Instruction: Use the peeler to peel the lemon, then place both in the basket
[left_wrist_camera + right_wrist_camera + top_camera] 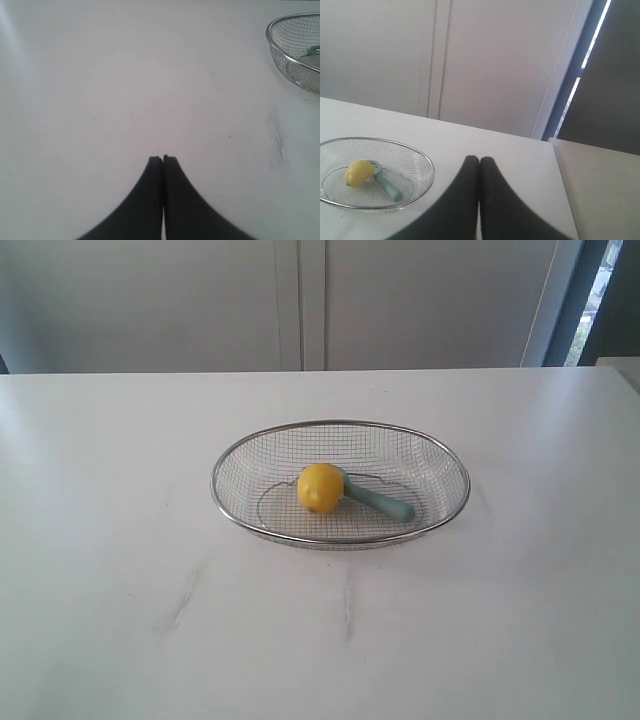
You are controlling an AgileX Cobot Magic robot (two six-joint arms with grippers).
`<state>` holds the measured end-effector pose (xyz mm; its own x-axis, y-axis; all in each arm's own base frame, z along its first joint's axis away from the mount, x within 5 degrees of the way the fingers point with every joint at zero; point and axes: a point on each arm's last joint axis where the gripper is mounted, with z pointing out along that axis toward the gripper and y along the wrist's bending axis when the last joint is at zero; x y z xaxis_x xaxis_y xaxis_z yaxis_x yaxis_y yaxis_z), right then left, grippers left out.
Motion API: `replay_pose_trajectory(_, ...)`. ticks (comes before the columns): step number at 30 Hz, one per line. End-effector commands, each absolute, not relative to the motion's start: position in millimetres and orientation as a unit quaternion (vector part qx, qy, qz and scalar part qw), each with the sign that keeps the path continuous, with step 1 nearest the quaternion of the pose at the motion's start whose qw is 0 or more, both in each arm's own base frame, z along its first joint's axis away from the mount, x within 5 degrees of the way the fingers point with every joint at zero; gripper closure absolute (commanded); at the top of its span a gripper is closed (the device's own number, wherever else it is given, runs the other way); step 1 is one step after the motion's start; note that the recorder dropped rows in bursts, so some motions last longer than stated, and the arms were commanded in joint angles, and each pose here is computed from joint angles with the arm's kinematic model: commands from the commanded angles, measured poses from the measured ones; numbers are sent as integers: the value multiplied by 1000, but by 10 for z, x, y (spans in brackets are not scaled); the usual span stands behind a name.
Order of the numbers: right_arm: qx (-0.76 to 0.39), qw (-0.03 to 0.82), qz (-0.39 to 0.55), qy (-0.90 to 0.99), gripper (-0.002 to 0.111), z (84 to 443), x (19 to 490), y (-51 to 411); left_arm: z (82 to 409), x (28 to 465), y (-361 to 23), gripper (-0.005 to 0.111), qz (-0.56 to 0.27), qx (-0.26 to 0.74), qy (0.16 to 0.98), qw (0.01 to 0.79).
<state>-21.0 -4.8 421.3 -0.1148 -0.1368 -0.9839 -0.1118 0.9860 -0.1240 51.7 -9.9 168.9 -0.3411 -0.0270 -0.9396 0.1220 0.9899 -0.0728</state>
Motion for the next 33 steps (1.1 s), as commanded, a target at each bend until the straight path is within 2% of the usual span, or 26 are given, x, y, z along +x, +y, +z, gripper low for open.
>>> replay_pose_trajectory(1, -72, 676, -23, 733, 108, 4009, -386, -76, 1686, 516, -99, 107, -66, 27, 815, 575)
replay_pose_trajectory(6, -36, 682, -56, 728, 108, 3695, -526, -41, 1686, 516, -99, 107, -66, 27, 815, 575)
replay_pose_trajectory(9, -16, 665, -67, 744, 108, 3557, -445, 1, 1686, 516, -99, 107, -66, 27, 815, 575)
replay_pose_trajectory(15, 13, 652, -80, 754, 108, 3472, -367, 52, 1686, 516, -99, 107, -66, 27, 815, 575)
replay_pose_trajectory(19, 11, 727, -86, 681, 108, 3556, -232, 50, 1686, 516, -99, 107, -66, 27, 815, 575)
replay_pose_trajectory(23, 50, 802, -19, 594, 108, 3508, -30, 43, 1686, 516, -99, 107, -66, 27, 815, 575)
replay_pose_trajectory(27, 70, 814, -10, 576, 108, 3222, 186, -13, 1686, 516, -99, 107, -66, 27, 815, 575)
replay_pose_trajectory(32, 73, 763, -19, 642, 108, 2676, 417, -52, 1686, 516, -99, 107, -66, 27, 815, 575)
replay_pose_trajectory(33, 71, 743, -25, 666, 108, 2480, 474, -62, 1686, 516, -99, 107, -66, 27, 815, 575)
